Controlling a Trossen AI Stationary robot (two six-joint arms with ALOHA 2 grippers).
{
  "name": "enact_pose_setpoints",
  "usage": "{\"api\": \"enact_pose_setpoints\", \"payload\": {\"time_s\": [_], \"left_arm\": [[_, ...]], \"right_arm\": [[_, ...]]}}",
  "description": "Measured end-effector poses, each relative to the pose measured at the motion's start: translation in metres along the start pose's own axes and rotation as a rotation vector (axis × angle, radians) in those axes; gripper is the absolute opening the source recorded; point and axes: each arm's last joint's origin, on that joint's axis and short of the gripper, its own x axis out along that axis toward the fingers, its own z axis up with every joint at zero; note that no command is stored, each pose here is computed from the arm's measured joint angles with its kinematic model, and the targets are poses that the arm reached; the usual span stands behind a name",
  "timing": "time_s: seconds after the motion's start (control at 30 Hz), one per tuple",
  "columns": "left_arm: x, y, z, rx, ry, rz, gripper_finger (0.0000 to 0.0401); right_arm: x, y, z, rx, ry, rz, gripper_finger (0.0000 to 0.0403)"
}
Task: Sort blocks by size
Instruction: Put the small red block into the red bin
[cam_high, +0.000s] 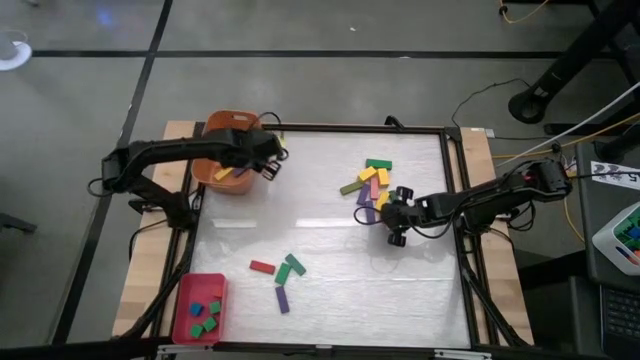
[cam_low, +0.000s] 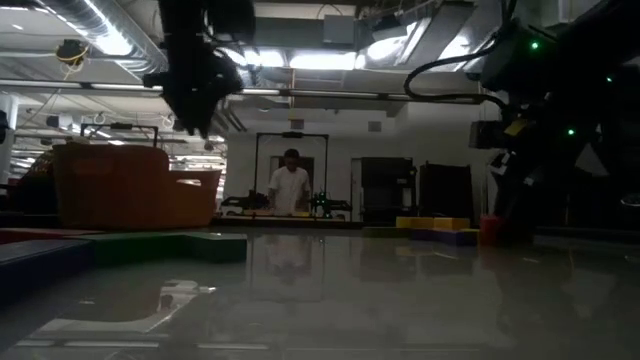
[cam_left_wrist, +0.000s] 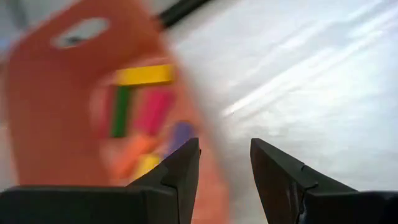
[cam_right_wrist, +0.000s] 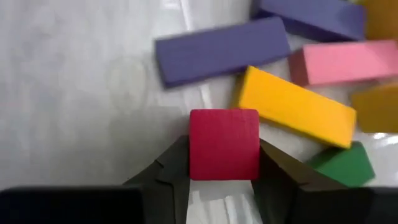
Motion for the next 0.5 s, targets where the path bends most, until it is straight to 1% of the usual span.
{"api": "enact_pose_setpoints", "payload": {"time_s": [0.13,0.23,0.37,0.5], "left_arm": [[-0.014,-0.029,-0.002,-0.020,-0.059,-0.238,0.0131],[-0.028,-0.053,-0.003,-0.057,-0.131,-0.431,0.0131],[-0.049,-0.080,-0.004,-0.097,-0.244,-0.630,0.0131],[-0.063,-0.101,-0.008,-0.125,-0.317,-0.764,0.0131]], "right_arm": [[-0.006,0.001,0.012,-0.034,-0.041,0.030,0.0146],[-0.011,0.002,0.023,-0.079,-0.090,0.032,0.0147],[-0.015,0.004,0.041,-0.158,-0.258,0.025,0.0133],[-0.022,0.005,0.059,-0.235,-0.455,0.007,0.0138]]}}
